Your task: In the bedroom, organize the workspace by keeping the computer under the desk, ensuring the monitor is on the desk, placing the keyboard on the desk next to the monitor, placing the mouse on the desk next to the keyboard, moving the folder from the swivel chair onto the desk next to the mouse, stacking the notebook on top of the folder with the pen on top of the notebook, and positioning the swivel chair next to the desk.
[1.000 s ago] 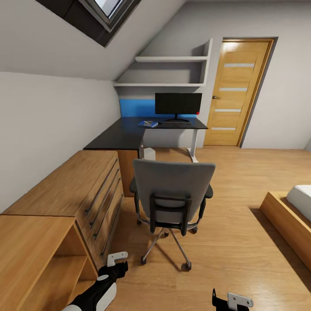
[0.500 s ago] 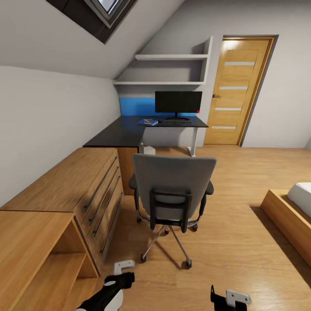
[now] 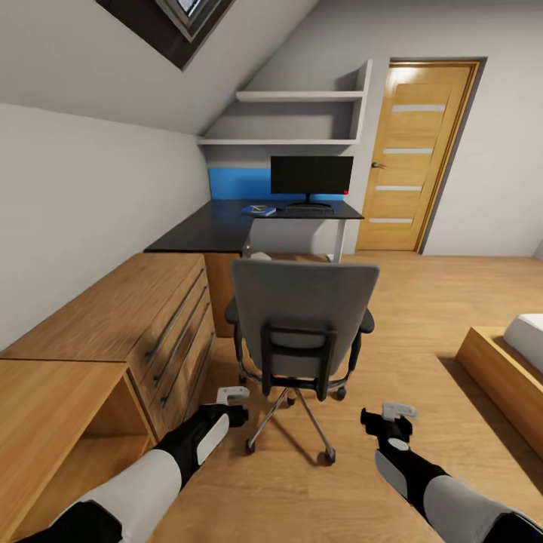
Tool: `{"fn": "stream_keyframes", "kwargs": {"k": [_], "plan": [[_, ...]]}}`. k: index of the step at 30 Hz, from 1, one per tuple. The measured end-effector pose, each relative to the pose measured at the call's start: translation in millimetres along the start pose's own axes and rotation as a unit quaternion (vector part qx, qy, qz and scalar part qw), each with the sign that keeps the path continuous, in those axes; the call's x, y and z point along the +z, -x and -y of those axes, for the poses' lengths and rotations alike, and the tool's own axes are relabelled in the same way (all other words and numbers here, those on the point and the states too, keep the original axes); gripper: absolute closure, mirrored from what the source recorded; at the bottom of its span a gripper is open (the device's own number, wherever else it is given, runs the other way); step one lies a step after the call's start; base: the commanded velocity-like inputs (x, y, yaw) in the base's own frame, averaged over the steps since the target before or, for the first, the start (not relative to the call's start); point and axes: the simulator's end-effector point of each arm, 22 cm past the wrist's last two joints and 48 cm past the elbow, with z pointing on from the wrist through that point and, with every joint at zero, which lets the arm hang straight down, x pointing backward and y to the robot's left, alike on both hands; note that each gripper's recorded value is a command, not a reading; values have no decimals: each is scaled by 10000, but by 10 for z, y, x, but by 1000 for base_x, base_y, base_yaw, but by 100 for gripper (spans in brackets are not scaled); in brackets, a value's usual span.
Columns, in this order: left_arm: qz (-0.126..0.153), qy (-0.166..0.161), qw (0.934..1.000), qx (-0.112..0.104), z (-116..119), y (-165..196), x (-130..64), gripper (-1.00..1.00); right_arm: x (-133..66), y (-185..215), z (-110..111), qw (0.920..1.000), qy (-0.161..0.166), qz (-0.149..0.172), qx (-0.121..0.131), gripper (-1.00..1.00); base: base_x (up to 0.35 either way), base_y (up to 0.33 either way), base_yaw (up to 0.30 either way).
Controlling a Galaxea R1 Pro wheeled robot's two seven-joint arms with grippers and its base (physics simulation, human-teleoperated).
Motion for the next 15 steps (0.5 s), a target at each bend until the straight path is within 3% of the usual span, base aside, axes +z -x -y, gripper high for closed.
{"fn": "stream_keyframes", "kwargs": {"k": [4, 7, 15], "plan": [[103, -19, 9999, 31, 15, 169, 23, -100, 74, -35, -77, 9984, 18, -465, 332, -100, 0, 0, 0], [135, -60, 9999, 37, 50, 181, 54, -100, 102, 13, -176, 9971, 121, -551, 503, -100, 0, 0, 0], [225, -87, 9997, 4, 59, 118, 164, -100, 179, -86, -187, 9967, 149, -564, 571, -100, 0, 0, 0]]}}
